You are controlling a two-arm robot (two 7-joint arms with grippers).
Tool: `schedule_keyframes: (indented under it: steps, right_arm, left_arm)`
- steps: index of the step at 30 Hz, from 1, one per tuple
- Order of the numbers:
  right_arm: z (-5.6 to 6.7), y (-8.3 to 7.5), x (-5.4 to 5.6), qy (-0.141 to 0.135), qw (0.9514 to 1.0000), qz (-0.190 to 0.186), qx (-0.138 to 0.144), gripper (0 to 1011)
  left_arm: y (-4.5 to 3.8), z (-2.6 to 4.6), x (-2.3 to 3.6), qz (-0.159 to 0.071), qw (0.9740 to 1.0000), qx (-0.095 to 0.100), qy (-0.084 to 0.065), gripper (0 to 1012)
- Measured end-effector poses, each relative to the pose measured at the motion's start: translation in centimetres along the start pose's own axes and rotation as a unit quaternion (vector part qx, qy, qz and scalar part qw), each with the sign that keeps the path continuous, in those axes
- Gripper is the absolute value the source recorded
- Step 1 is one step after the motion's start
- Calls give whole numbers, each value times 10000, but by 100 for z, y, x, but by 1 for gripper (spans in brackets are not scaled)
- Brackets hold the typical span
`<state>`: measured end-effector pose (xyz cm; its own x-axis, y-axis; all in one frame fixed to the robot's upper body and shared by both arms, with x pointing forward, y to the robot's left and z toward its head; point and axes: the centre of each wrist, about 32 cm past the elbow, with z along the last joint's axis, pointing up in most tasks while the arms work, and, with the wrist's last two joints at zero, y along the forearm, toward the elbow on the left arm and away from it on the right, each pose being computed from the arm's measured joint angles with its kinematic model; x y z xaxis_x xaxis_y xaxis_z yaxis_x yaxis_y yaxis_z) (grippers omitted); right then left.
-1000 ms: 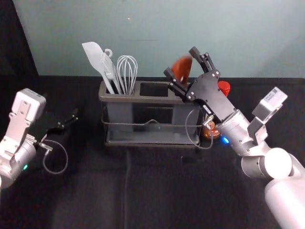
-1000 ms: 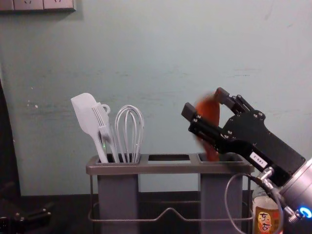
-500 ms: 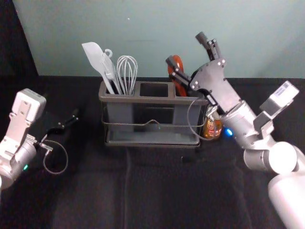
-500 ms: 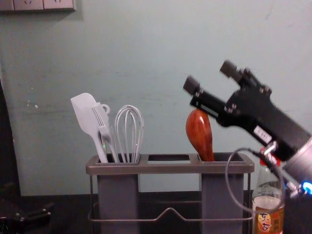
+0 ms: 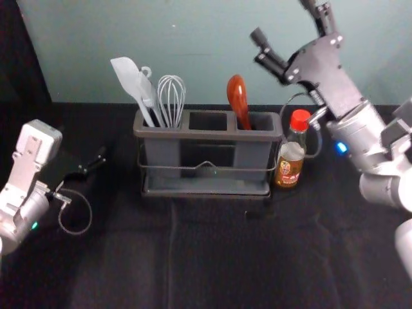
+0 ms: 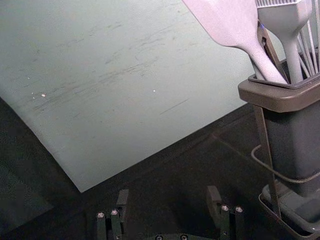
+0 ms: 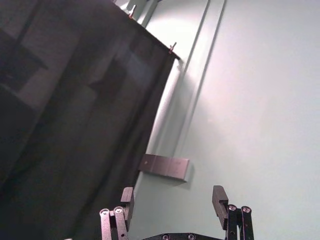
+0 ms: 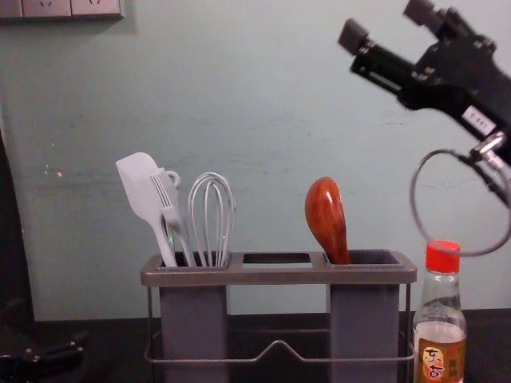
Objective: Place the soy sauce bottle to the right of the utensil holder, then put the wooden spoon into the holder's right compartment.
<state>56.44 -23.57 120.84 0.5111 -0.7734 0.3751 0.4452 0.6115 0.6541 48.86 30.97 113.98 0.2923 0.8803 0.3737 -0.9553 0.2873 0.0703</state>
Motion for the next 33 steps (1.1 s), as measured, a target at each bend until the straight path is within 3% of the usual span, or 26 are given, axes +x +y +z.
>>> schedule_keyframes:
  steps: [11, 15, 17, 23, 24, 25, 26, 28, 29, 33]
  right_arm:
    - [217, -237, 468, -276, 9986, -439, -119, 1004]
    - [252, -420, 558, -269, 9964, -674, -429, 1004]
    - [262, -534, 580, -266, 9936, -801, -752, 1004]
    - [254, -845, 587, -156, 9770, -1146, -1792, 1004]
    - [241, -922, 578, -124, 9705, -1221, -2075, 1004]
    - [241, -922, 578, -124, 9705, -1221, -2075, 1004]
    - [224, -992, 567, -108, 9639, -1288, -2329, 1004]
    - [206, -1052, 556, -93, 9581, -1326, -2539, 1004]
    - [185, -1107, 545, -73, 9526, -1357, -2722, 1004]
    - [125, -1217, 509, -83, 9407, -1339, -3117, 1004]
  left_arm:
    - [0, 0, 0, 0, 10000, 0, 0, 1000]
    - [0, 0, 0, 0, 10000, 0, 0, 1000]
    - [0, 0, 0, 0, 10000, 0, 0, 1000]
    - [0, 0, 0, 0, 10000, 0, 0, 1000]
    - [0, 0, 0, 0, 10000, 0, 0, 1000]
    - [0, 0, 0, 0, 10000, 0, 0, 1000]
    - [0, 0, 0, 0, 10000, 0, 0, 1000]
    - [0, 0, 0, 0, 10000, -1, 0, 1000]
    - [0, 0, 0, 0, 10000, 0, 0, 1000]
    - [0, 0, 0, 0, 10000, 0, 0, 1000]
